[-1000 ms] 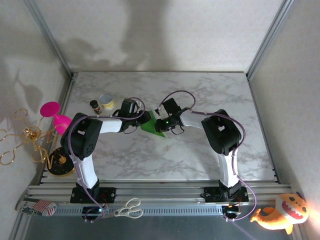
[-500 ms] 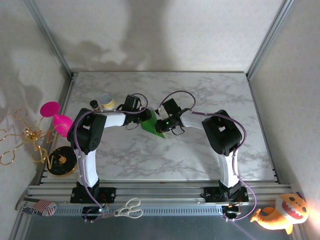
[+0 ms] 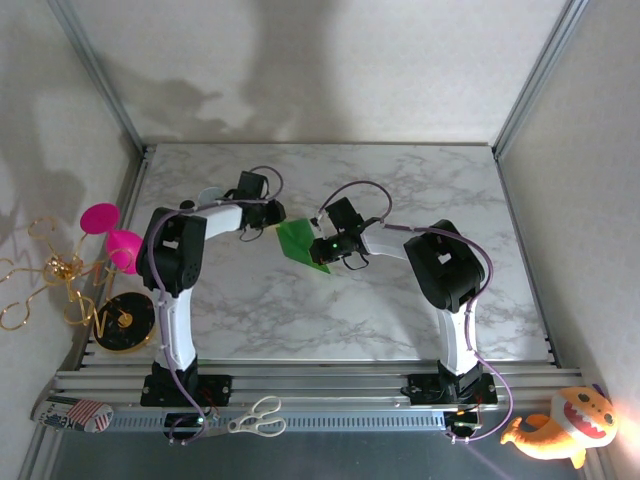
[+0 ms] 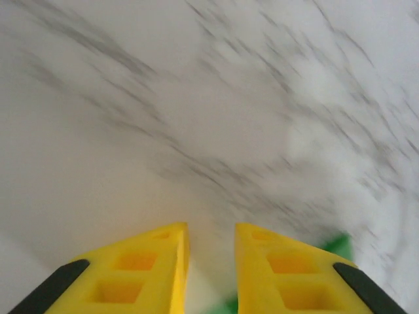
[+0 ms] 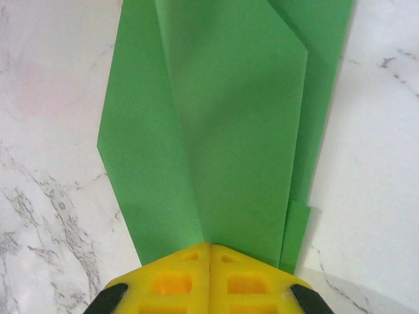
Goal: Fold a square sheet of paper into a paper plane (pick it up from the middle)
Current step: Fourth fold the wing at the center of the table.
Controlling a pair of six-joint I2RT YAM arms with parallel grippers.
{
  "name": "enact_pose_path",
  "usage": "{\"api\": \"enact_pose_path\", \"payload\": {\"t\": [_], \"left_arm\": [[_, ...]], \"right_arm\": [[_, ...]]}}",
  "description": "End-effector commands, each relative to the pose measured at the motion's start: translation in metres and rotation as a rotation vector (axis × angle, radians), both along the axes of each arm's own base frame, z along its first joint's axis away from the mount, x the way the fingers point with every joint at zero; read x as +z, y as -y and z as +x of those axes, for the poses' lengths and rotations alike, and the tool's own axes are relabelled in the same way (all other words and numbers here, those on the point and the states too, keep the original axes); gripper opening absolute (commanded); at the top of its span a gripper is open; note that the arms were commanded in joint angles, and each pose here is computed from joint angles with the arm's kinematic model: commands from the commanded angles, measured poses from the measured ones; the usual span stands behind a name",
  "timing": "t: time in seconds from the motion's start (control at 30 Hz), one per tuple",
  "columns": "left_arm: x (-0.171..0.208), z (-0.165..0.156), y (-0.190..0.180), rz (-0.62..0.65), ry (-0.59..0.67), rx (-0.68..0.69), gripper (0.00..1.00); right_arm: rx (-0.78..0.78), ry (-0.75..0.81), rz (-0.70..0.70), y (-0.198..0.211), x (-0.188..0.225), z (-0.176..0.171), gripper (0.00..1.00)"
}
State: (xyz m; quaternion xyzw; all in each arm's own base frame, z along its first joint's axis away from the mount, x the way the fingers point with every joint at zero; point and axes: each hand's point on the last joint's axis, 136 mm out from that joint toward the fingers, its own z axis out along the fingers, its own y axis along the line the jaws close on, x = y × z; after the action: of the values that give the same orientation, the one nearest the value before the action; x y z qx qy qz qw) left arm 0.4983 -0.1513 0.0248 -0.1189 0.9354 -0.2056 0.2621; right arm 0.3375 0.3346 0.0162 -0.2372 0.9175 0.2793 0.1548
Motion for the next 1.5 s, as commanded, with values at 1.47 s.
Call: {"api": "enact_pose_path", "payload": {"t": [1.47], "left_arm": [[0.000, -0.066, 0.069, -0.168, -0.038, 0.057, 0.06]], "right_arm": [[-0.037, -0.180, 0.019, 0.008, -0.005, -0.020, 0.07]]}}
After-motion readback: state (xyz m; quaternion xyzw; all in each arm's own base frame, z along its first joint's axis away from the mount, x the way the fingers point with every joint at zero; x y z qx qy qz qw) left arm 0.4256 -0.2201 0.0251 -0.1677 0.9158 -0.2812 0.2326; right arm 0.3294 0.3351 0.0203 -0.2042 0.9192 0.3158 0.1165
